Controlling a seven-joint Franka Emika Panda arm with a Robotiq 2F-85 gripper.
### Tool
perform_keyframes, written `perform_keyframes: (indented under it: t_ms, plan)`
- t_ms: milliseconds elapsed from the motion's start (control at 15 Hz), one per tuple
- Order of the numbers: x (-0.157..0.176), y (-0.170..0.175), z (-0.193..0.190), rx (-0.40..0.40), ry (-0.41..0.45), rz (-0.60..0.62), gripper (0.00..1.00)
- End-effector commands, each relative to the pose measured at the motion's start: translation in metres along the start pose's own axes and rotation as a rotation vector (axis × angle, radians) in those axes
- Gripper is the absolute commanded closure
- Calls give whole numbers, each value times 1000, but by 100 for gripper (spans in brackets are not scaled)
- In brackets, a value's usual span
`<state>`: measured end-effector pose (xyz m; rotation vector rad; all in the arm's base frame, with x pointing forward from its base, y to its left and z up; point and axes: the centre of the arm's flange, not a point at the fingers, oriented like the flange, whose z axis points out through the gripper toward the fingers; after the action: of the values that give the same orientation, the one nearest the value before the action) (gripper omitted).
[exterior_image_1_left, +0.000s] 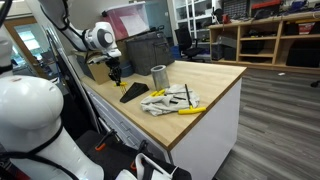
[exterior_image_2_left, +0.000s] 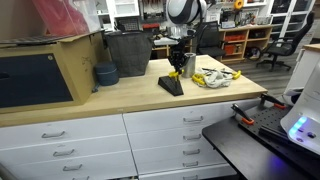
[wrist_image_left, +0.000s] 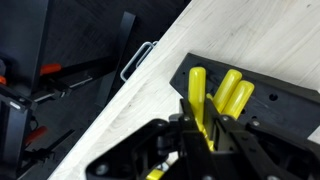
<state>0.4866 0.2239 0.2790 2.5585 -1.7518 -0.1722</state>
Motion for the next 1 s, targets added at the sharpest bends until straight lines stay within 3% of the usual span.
perform_keyframes:
  t_ms: [0,933]
  plan:
    - [-7,0,4,10,8,12,96]
    - [-20,8,9,22,21,4,96]
